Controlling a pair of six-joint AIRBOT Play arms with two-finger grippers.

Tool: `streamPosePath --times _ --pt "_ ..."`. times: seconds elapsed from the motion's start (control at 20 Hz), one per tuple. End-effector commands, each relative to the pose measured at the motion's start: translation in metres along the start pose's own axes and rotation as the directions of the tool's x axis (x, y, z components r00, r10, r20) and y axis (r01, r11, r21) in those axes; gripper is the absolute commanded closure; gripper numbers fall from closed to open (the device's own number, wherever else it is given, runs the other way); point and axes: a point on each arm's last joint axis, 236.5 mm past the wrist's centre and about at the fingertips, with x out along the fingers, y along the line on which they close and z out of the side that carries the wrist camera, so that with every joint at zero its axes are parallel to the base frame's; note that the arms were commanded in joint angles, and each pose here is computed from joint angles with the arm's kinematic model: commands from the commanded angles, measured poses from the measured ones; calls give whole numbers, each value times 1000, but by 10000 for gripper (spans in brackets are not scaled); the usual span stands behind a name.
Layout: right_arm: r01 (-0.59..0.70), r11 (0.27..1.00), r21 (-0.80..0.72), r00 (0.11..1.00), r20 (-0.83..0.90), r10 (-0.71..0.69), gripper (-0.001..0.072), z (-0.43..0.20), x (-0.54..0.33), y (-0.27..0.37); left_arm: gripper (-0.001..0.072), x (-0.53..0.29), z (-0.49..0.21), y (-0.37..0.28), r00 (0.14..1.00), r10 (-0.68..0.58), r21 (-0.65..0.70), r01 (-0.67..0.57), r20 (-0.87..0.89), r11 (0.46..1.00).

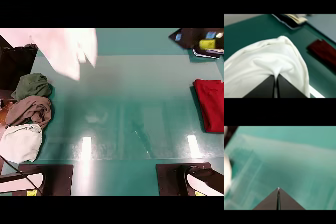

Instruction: Fold the shirts.

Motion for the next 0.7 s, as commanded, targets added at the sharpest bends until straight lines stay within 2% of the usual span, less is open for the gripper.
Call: streamPosePath --times 0.0,0.2,0.25,0.3,0.35,0.65 --pt "-10 1000 -29 999 49 11 694 23 -25 12 685 34 -78 -61 945 -223 -85 208 -241 974" --pt "-18 999 -50 1000 6 18 694 17 -38 19 682 86 -210 -40 831 -276 -297 142 -482 944" --pt "-18 999 -50 1000 -10 18 694 14 -38 19 480 96 -236 -32 814 -289 -356 110 -504 928" --pt "-17 999 -50 1000 -26 16 694 10 -38 19 194 102 -255 -20 804 -290 -410 63 -519 910" --pt "-16 999 -51 999 -33 14 694 8 -38 18 142 103 -269 -9 792 -297 -474 12 -533 881" --pt "-16 999 -52 999 -40 14 694 6 -38 18 156 34 -295 31 764 -325 -607 -109 -558 787"
